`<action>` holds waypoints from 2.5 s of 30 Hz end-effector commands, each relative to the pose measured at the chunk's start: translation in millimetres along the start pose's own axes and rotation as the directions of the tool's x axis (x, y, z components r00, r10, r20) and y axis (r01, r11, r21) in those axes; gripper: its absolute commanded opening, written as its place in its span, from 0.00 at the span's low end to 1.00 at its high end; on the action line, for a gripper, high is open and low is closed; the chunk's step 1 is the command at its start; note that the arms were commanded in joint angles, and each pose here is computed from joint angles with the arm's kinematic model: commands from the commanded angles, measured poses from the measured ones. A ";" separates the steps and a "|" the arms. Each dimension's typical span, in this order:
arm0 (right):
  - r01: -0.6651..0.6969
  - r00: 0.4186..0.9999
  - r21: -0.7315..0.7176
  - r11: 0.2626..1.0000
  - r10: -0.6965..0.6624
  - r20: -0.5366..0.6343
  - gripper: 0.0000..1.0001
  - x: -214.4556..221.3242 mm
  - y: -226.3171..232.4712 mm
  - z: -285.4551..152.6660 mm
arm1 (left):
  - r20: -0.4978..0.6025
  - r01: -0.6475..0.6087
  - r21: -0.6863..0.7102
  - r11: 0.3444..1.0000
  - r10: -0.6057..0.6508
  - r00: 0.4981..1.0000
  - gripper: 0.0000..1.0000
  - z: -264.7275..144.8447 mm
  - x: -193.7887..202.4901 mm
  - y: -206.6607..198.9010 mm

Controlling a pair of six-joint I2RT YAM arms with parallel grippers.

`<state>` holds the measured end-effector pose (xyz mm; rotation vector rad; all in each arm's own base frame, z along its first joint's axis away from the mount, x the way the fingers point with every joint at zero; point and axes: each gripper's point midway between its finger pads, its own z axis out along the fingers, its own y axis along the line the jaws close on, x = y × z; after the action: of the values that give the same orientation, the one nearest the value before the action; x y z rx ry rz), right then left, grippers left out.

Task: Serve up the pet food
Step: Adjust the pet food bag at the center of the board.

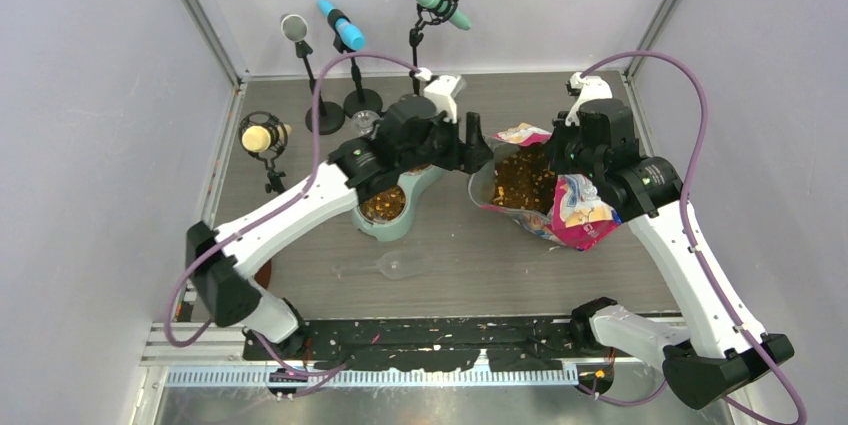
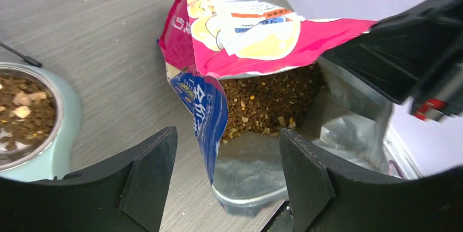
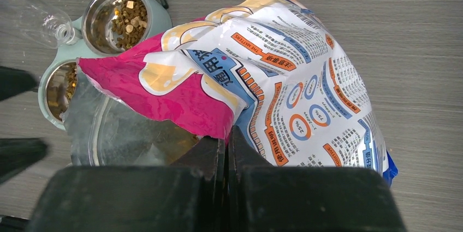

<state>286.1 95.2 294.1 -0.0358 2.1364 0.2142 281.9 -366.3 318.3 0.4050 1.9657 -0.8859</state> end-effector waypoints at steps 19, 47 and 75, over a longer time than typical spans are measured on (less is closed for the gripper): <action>0.107 0.994 -0.258 0.960 -0.105 0.022 0.23 -8.7 44.3 -1.3 | 0.016 0.226 -0.087 0.970 -0.226 0.974 0.00 46.5 -12.3 12.3; 0.316 0.948 -0.491 0.811 -0.287 0.136 0.96 6.4 83.1 -67.1 | 0.399 0.508 -0.003 0.861 -0.465 0.791 0.00 -14.9 -155.9 23.0; 0.501 0.858 -0.353 0.791 -0.508 0.079 0.77 21.3 108.7 -5.6 | 0.417 0.540 0.031 0.841 -0.502 0.758 0.00 -2.1 -162.9 22.2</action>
<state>259.0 182.8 269.4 -0.7779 2.0874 0.1961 360.2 -347.8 309.0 -0.3321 2.1605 -0.8698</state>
